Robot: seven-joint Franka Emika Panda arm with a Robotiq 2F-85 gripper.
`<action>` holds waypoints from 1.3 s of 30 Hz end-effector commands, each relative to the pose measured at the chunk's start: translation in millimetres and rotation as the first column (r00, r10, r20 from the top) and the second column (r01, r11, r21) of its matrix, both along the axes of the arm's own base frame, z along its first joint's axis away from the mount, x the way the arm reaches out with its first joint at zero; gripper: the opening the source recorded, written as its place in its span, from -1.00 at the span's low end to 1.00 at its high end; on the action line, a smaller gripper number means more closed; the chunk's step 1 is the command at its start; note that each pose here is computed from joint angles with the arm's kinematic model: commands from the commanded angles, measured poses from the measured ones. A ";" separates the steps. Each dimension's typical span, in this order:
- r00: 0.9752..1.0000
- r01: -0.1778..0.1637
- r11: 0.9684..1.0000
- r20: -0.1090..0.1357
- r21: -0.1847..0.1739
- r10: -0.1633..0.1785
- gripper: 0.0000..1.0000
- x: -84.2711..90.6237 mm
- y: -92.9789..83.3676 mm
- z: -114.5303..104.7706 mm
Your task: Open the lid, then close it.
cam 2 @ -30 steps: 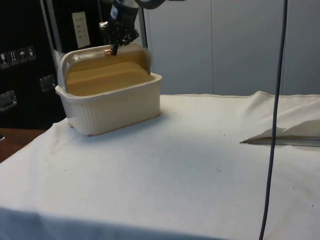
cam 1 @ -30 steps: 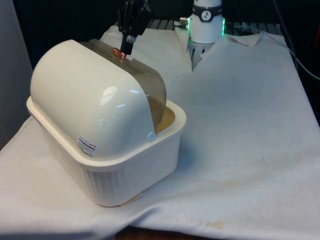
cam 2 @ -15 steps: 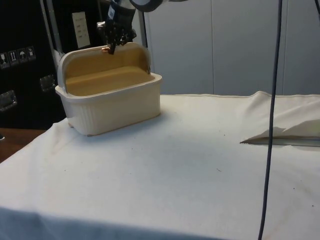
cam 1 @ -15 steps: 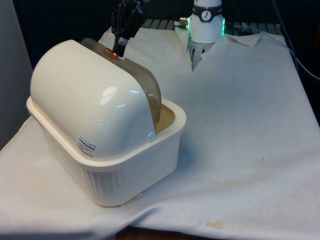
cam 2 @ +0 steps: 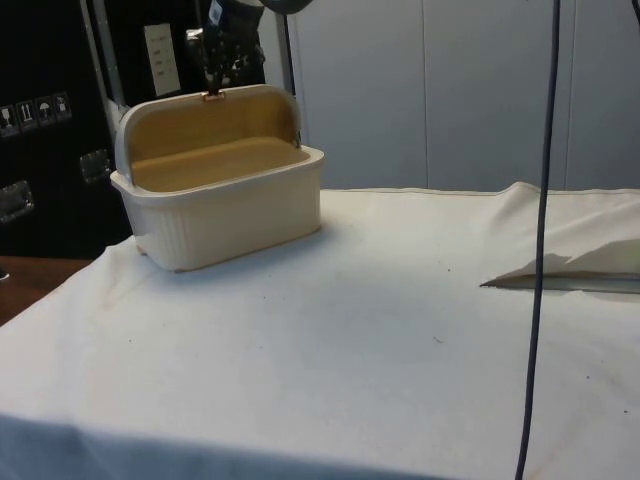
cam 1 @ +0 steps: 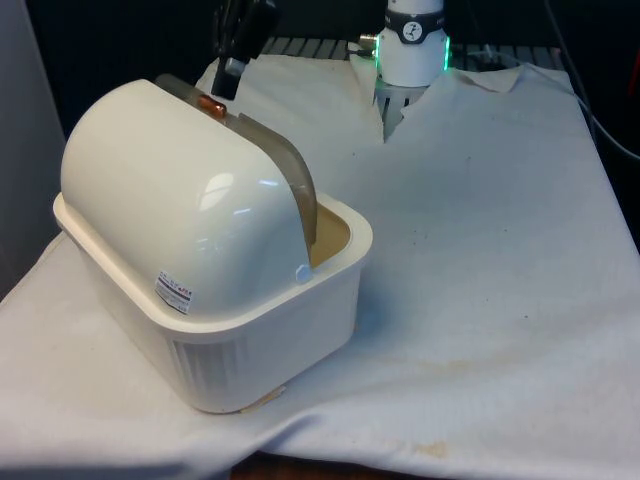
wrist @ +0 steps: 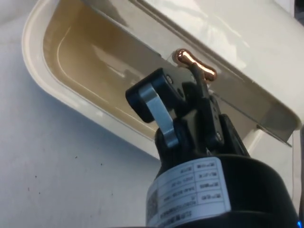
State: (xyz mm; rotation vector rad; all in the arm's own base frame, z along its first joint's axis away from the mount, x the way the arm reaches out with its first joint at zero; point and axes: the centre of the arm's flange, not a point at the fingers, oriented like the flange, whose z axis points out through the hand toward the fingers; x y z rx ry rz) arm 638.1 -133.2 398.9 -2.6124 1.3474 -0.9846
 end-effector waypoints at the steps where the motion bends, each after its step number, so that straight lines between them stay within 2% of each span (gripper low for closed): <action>1: 1.000 0.017 1.000 0.010 -0.009 -0.017 -1.00 2.8 -4.2 3.2; 6: 0.999 0.028 1.000 0.034 0.000 -0.028 -1.00 4.7 -5.0 14.8; 8: 0.999 0.028 1.000 0.035 0.002 -0.028 -1.00 5.0 -4.6 13.7; 9: 0.999 0.017 1.000 0.031 0.006 -0.018 -1.00 5.0 -2.1 14.3; 10: 0.999 0.027 1.000 0.033 0.002 -0.027 -1.00 5.2 -4.1 13.0; 18: 0.999 0.018 1.000 0.029 0.005 -0.018 -1.00 6.0 -2.1 12.5; 22: 0.999 0.022 1.000 0.027 -0.001 -0.022 -1.00 6.8 -8.4 25.0; 28: 1.000 0.024 1.000 0.008 -0.007 -0.024 -1.00 10.0 -15.4 40.4; 29: 1.000 0.025 1.000 0.011 -0.010 -0.025 -1.00 10.6 -14.8 40.4; 35: 0.999 0.029 1.000 -0.038 -0.006 -0.029 -1.00 14.9 -20.5 46.6; 38: 0.997 0.034 0.999 -0.064 -0.002 -0.034 -1.00 17.6 -24.1 49.6; 39: 0.998 0.040 0.999 -0.054 -0.015 -0.040 -1.00 17.0 -24.5 49.5</action>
